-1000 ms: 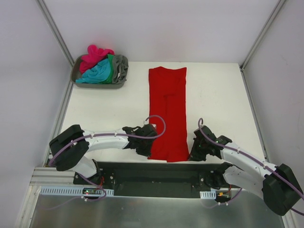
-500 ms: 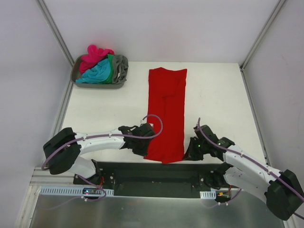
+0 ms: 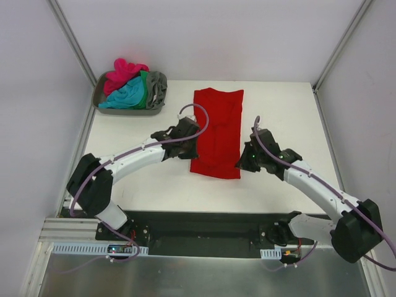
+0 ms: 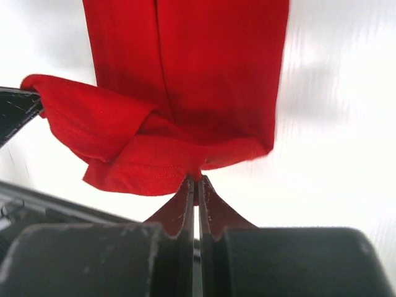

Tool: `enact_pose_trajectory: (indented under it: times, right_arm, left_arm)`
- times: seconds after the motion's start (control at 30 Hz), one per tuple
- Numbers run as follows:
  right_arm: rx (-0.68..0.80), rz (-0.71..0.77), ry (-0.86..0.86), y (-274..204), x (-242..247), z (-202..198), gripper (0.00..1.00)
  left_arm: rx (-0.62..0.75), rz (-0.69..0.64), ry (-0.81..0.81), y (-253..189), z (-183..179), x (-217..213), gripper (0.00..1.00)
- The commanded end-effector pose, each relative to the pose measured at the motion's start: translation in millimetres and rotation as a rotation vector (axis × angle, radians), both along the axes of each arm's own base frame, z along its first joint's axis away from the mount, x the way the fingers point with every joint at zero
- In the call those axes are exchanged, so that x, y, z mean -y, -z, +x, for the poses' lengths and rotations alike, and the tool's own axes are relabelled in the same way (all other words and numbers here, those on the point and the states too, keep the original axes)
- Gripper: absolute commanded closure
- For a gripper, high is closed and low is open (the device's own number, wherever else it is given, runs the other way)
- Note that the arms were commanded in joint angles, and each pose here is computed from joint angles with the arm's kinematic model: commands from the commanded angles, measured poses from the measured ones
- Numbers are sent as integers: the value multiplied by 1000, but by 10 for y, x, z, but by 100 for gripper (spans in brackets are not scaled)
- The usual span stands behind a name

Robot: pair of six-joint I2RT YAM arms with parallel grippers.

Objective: Fold and stack the t-shirts
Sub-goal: Fold the folded rectangular tshirt in 1/3 of the way

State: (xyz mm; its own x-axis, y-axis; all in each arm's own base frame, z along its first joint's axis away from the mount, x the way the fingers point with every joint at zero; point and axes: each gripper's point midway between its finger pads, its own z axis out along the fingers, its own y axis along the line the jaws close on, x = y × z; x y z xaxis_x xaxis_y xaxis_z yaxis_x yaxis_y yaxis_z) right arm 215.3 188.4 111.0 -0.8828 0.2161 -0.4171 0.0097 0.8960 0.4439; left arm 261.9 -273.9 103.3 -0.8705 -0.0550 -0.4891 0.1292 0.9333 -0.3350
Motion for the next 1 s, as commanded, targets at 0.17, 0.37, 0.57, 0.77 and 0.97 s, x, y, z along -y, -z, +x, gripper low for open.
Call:
enact_pose_trajectory:
  times: [0.17,0.37,0.57,0.77,0.97]
  right_arm:
    - [162,-7,76,-369,28,938,99]
    - [206,-25,91,-484,73,1372,99]
    - [205,-37,105,-402,99,1710,99]
    - [154,-43,113,-197,96,1921,99]
    - [132,-63,136,-66,131,2032,99]
  left_arm:
    - [139,-37,-24,-408,886,55,100]
    - [142,-57,-19,-411,1248,104,100]
    - [118,-72,-11,-300,1485,142,100]
    - [102,-75,-24,-203,1640,117,100]
    - [54,-76,-54,3,1709,70,100]
